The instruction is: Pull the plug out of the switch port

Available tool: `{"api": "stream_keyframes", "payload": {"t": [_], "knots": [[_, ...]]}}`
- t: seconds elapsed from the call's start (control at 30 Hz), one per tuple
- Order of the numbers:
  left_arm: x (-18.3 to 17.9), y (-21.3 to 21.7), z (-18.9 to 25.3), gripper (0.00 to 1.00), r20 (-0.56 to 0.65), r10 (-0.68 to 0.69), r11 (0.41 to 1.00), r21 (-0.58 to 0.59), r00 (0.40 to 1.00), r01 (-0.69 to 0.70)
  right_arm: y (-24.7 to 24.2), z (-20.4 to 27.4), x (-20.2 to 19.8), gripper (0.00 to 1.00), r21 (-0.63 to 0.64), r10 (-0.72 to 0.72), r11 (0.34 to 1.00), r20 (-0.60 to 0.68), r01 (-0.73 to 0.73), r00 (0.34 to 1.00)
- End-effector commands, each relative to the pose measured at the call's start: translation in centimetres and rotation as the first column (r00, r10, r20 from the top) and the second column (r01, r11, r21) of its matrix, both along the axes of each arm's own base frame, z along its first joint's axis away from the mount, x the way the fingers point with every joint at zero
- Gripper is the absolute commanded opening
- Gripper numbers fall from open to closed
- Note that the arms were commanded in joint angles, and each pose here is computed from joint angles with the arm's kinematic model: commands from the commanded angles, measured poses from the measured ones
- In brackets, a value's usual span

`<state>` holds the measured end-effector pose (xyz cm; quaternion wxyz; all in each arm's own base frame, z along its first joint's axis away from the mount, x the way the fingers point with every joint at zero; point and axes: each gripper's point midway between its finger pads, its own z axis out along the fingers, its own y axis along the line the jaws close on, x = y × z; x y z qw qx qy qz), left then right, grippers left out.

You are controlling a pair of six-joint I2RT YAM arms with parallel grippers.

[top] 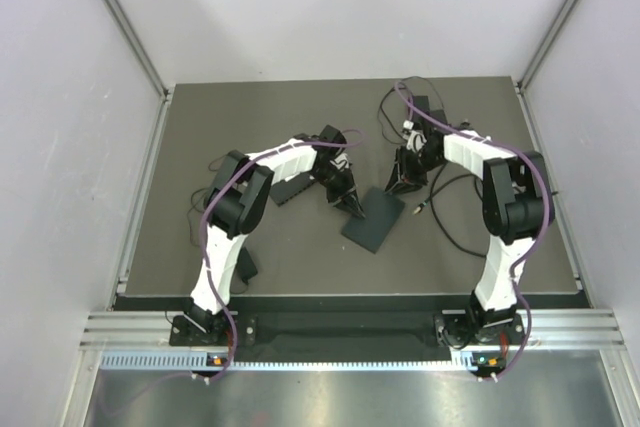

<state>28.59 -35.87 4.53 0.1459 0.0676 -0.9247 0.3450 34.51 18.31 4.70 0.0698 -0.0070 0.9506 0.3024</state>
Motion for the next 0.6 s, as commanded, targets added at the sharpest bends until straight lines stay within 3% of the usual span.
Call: {"api": "stream_keyframes", "payload": {"t": [0.0, 0.4, 0.57], "knots": [[0.0, 1.3, -3.7, 0.13, 0.011, -0.026, 0.994, 0.103, 1.0, 0.025, 0.6, 3.0, -0.9, 0.3, 0.038, 0.017, 0.999, 0.045, -0.019, 0.999], [0.6, 1.0, -5.5, 0.14, -0.014, -0.061, 0.991, 0.116, 0.998, 0.062, 0.1, 3.0, -5.5, 0.3, 0.068, 0.02, 0.997, 0.005, -0.021, 1.0], [2.4, 0.5, -5.9, 0.14, 0.027, -0.057, 0.991, 0.123, 0.998, 0.054, -0.1, 3.4, -7.0, 0.3, 0.076, 0.017, 0.997, 0.005, -0.017, 1.0]]}}
